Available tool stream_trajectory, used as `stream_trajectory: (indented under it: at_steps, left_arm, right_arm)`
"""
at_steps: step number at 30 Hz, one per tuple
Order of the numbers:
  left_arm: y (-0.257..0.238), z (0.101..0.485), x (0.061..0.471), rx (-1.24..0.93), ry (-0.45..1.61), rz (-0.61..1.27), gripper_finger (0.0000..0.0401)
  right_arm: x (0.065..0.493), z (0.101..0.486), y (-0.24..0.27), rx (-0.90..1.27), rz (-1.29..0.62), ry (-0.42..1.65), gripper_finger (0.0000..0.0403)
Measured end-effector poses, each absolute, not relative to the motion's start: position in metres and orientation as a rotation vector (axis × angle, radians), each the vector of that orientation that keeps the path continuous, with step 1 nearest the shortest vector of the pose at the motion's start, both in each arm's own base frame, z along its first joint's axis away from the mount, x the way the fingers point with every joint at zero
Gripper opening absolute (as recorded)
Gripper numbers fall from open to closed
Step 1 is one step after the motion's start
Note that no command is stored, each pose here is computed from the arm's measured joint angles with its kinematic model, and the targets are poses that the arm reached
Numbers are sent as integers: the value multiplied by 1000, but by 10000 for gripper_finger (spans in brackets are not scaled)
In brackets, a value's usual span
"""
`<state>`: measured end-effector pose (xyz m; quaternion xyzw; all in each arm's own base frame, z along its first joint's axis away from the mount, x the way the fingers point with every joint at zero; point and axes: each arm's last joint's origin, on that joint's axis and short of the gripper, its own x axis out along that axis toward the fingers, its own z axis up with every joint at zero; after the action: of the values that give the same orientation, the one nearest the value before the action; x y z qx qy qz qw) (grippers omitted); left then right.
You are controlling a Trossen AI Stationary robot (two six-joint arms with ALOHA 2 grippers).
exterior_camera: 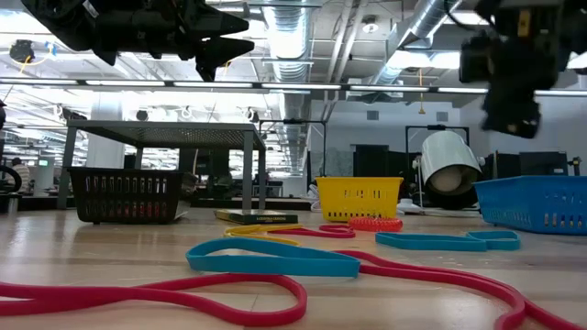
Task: Pick & Place Office Desk Supplies
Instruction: Put the orange spring keychain into the blue bin
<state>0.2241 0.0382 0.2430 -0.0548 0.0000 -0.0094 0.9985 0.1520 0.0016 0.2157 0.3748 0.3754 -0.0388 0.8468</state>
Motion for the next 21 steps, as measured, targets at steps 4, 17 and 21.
stream_trajectory:
  at_steps: [4, 17, 21]
  left_arm:
    - [38, 243, 224, -110, 0, -19, 190]
    - [38, 243, 224, -109, -5, -19, 190]
    - [38, 243, 224, -109, -4, -19, 190]
  right_arm:
    - [161, 227, 5, 770, -15, 649, 124]
    - [211, 256, 19, 476, 65, 664, 103]
    - [231, 259, 24, 362, 92, 770, 102]
